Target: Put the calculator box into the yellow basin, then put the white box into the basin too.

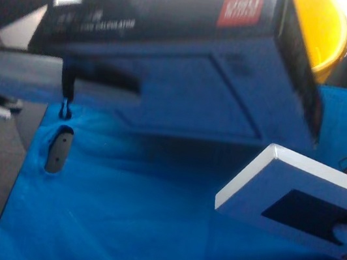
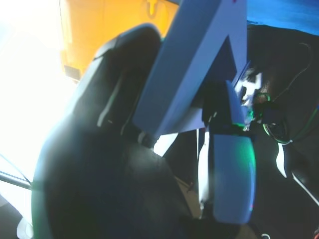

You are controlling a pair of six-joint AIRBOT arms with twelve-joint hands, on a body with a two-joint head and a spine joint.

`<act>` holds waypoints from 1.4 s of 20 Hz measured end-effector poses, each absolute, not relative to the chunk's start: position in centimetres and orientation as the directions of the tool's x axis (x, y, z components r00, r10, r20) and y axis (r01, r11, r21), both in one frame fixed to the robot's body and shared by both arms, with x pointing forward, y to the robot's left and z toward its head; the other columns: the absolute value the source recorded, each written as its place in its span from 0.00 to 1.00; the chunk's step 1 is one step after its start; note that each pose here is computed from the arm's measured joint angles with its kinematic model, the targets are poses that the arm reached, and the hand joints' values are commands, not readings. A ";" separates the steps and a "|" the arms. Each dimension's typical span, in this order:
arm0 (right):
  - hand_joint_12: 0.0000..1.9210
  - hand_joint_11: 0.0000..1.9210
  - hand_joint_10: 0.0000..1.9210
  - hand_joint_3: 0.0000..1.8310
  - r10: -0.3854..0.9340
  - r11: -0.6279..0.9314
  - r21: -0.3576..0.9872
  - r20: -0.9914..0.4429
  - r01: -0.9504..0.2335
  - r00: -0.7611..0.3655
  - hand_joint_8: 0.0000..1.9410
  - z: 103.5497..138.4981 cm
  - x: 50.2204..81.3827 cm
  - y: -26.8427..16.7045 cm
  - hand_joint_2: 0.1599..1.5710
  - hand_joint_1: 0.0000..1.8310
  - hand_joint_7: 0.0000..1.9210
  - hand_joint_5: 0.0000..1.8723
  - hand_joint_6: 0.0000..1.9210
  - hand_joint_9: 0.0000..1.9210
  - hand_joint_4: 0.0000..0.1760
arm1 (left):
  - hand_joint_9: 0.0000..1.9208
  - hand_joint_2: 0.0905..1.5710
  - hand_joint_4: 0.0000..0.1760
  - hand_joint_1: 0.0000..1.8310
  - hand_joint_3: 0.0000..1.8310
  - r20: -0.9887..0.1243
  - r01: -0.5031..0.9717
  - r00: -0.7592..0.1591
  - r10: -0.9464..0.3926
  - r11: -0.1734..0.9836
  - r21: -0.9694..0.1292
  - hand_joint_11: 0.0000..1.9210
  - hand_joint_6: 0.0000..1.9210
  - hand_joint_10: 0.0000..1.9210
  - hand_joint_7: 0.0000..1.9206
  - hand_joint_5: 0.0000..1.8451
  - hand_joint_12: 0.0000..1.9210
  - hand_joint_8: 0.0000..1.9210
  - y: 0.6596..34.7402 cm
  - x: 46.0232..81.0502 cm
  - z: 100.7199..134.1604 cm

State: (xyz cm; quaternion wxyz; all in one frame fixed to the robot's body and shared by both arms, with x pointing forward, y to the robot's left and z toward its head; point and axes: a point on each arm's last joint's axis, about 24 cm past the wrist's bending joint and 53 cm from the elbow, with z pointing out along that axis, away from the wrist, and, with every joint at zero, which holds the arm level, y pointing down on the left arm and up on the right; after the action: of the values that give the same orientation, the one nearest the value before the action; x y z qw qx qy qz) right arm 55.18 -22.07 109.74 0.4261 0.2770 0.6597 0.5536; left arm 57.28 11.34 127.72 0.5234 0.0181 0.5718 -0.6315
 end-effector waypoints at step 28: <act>0.88 0.26 0.61 0.00 0.805 0.210 0.969 -0.248 -0.132 -0.538 0.60 109.1 55.8 -19.5 0.70 0.66 0.47 0.50 0.57 0.40 0.10 | 0.29 0.76 0.00 0.64 0.00 -0.763 0.467 -0.363 -0.534 0.605 -0.645 0.16 0.62 0.70 0.38 0.45 0.96 0.74 6.3 78.5 124.5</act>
State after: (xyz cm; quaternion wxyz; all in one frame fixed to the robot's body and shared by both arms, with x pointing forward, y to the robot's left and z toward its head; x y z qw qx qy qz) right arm 55.82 -19.49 109.14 0.4077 0.2541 0.6625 0.5747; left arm 78.51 6.34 124.50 0.5640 -0.0244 0.6960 -0.4438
